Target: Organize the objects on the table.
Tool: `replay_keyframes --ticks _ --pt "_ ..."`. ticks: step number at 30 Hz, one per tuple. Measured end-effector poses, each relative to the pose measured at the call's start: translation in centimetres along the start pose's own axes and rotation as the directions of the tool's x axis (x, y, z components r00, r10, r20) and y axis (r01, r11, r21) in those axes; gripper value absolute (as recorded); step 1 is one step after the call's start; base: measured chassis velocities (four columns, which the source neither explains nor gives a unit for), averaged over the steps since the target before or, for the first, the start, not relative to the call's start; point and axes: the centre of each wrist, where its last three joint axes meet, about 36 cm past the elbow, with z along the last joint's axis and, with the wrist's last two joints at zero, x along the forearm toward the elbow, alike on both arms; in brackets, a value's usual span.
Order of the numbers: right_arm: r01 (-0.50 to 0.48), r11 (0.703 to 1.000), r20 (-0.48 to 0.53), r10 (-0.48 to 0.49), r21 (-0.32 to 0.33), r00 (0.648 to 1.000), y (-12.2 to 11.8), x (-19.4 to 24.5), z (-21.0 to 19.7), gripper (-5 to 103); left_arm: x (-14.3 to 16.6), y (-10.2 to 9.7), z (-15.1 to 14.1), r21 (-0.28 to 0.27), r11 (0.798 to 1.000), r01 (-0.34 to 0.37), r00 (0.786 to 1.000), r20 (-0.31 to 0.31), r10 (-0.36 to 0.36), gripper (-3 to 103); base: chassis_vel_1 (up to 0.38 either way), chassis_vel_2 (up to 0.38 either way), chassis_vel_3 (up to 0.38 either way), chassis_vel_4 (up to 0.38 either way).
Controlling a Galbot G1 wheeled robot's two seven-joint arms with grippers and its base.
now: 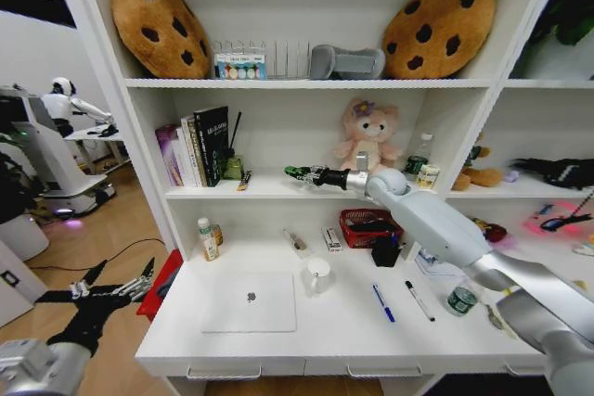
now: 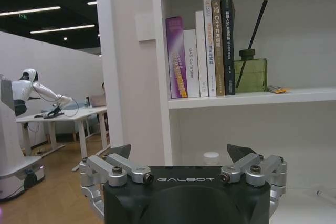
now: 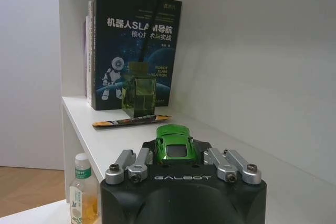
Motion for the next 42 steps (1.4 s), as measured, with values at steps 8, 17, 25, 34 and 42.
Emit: replay_keyframes --ticks 8,17,25,34,42 --pt "-0.021 1.0 -0.048 0.021 -0.002 0.999 0.2 -0.7 0.0 37 0.0 0.0 0.0 0.0 1.0 0.0 1.0 0.0 0.0 100 0.0 0.0 0.0 0.0" --pt "-0.031 0.999 -0.064 0.031 -0.01 0.998 0.1 -0.3 0.7 37 0.0 0.0 0.0 0.0 1.0 0.0 1.0 0.0 0.0 100 0.0 0.0 0.0 0.0" --pt "-0.024 1.0 -0.067 0.024 -0.012 0.997 0.1 -0.1 0.8 33 0.0 0.0 0.0 0.0 1.0 0.0 1.0 0.0 0.0 100 0.0 0.0 0.0 0.0" --pt "-0.021 1.0 -0.053 0.02 -0.022 0.998 -0.1 0.5 0.6 68 0.0 0.0 0.0 0.0 1.0 0.0 1.0 0.0 0.0 100 0.0 0.0 0.0 0.0" --pt "0.017 1.0 0.107 -0.017 -0.002 0.994 1.9 4.3 -2.3 95 0.0 0.0 0.0 0.0 1.0 0.0 1.0 0.0 0.0 100 0.0 0.0 0.0 0.0"
